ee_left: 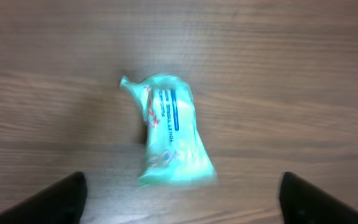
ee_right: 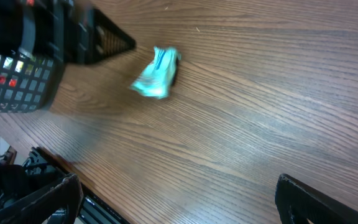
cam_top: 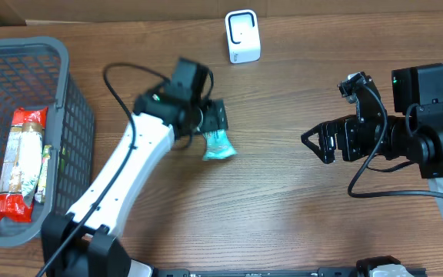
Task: Scan the item barcode
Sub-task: 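Lift the wipes pack out and place it on the table centre, then reach the left gripper into the basket and grasp the green drink pouch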
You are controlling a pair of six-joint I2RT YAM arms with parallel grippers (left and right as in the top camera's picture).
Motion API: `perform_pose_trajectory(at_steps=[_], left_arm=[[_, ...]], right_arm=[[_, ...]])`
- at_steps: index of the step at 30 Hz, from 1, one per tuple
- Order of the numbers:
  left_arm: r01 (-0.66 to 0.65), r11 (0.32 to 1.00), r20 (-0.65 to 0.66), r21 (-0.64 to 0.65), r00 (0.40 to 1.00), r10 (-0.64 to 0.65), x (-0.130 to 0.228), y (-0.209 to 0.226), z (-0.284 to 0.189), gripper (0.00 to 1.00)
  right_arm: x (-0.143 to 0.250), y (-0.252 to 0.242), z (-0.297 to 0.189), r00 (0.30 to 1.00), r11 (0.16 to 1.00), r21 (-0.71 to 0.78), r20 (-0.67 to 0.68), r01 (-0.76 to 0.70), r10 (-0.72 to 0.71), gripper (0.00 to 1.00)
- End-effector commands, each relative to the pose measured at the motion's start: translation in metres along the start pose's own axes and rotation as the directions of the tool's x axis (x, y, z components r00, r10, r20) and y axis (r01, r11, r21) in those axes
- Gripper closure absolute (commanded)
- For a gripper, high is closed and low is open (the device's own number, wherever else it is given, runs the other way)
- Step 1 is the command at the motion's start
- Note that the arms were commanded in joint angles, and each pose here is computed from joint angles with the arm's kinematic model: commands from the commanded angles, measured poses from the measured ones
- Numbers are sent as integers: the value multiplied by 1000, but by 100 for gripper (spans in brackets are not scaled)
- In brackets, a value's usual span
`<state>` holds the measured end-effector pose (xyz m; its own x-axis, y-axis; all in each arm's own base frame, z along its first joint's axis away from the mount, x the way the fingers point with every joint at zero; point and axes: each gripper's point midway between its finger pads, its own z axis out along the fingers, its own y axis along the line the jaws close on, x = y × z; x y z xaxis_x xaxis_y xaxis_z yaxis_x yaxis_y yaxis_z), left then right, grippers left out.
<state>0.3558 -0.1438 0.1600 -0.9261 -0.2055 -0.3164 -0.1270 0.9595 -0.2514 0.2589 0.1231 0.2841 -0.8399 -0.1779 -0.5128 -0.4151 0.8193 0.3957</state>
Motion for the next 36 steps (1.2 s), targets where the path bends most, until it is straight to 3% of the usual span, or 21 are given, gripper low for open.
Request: perform_pose_trajectory(at_steps=[1,4,9,14,17,20,26,33,36], left_arm=[[-62,997,224,47,973,50,-61,-16,-93,0],[-72,997,305,38,951,57,-80,-10,-153,0],[95,992,413,-85,909,-52,-85,54,-244,0],[401,887,462,-232,847,-262,-58,155,-289,1],[514,822,473,-244,803,-362,-50,198,-295,0],[632,720,456,-285,750,-479,-33,244,-287,0],[663,651,377,-371,748,-547,-18,298,-243,0],[504,730,222,-462,863,-455,-6,338,-156,4],[456,733,186,-505,887,-423,4,353,-129,5]], right_arm=[[0,2,1,1000,1000,-4,0,11,-11,0],[0,2,1,1000,1000,-4,0,11,-11,0],[0,2,1,1000,1000,-4,0,11,-11,0],[0,2,1,1000,1000,-4,0,11,-11,0],[0,2,1,1000,1000,-4,0,11,-11,0],[0,2,1,1000,1000,-4,0,11,-11,0],[0,2,1,1000,1000,-4,0,11,-11,0],[0,2,1,1000,1000,-4,0,11,-11,0],[0,2,1,1000,1000,-4,0,11,-11,0]])
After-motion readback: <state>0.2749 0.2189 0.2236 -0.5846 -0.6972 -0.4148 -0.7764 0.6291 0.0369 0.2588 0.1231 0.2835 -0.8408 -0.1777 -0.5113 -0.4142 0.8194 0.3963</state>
